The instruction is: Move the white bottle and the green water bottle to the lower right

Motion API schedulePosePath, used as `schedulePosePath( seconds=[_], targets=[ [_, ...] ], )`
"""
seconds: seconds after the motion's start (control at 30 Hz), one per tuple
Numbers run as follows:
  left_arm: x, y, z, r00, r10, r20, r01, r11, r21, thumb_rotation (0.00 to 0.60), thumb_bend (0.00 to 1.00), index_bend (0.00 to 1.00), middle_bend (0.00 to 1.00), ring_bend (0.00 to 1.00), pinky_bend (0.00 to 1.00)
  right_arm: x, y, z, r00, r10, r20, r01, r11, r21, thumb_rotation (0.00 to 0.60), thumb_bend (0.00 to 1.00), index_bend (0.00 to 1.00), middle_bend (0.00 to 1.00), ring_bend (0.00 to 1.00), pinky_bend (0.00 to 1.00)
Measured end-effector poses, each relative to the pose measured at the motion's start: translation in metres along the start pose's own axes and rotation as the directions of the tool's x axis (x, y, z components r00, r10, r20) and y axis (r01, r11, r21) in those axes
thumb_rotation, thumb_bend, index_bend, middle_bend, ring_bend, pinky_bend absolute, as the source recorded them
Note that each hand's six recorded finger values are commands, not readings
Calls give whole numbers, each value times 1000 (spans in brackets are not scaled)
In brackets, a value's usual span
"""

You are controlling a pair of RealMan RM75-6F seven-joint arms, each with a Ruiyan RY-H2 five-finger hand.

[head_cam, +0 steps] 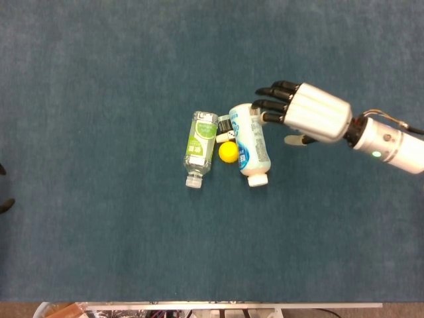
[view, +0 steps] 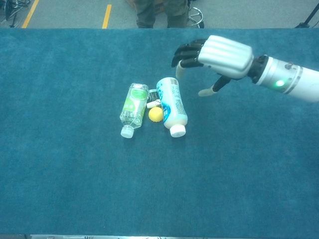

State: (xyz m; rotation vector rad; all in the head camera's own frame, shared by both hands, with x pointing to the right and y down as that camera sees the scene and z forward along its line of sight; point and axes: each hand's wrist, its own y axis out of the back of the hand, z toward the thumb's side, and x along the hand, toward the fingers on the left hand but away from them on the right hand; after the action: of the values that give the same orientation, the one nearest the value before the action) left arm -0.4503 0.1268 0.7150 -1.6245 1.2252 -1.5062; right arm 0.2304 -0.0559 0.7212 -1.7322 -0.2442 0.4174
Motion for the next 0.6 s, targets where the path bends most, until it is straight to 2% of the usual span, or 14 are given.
schedulePosePath(
  seconds=[0.2,0.6],
  targets=[
    [-4,-1,-6,1000,2,-12,-2,1000,-11,600,74,456,270,345,477,-14,-12,8,998,39,-55,-38,999,18,600,0,392,292,187,295],
    [-3,-1,-10,1000,1,-21,-1,1000,-22,600,74,456,270,344,477,-27,-31,20,988,109,-113,-103,993,58,600,0,392,289,183,271]
  ],
)
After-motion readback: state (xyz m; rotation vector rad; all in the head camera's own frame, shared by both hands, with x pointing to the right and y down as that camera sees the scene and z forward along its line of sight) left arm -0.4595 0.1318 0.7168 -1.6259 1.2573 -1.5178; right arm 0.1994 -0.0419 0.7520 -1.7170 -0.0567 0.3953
